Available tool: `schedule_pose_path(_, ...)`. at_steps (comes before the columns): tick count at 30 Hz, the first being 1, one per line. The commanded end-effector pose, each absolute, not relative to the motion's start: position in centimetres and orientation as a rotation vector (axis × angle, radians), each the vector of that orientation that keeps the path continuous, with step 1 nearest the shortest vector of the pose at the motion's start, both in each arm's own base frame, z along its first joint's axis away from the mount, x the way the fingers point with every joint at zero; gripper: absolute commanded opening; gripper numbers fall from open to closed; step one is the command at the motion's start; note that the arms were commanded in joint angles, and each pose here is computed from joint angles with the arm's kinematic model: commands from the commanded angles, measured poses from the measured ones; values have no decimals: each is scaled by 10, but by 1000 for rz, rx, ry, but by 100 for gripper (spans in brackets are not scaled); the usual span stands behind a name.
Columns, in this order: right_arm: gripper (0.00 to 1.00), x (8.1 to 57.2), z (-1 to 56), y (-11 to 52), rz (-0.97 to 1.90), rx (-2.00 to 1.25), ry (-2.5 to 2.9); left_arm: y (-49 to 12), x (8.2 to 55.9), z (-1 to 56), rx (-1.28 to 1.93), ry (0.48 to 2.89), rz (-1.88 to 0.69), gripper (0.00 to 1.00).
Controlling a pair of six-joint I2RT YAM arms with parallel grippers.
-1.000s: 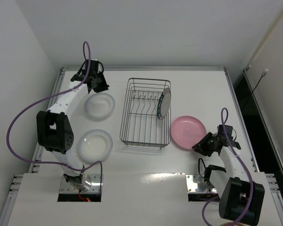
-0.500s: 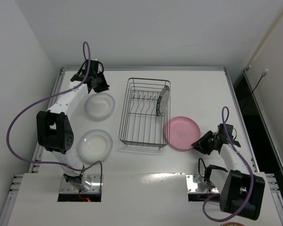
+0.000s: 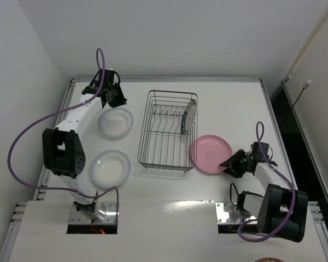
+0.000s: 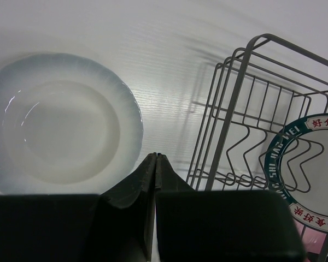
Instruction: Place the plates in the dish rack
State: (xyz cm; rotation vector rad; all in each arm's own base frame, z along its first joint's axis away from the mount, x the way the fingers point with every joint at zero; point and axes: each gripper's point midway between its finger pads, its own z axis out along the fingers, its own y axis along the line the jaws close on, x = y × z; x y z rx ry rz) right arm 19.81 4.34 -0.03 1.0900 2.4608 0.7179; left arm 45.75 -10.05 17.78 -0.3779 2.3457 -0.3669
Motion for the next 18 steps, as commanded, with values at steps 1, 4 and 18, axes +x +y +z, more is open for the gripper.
schedule_pose_path(1,35,214,8,47,783,1048,2421,-107,457,195,-358,2300,-407,0)
schedule_pose_path(4,29,219,10,51,832,1035,2423,-107,457,195,-358,2300,-407,0)
schedule_pose_path(18,0,222,102,4,487,1004,2191,-107,458,191,-360,2309,-405,0)
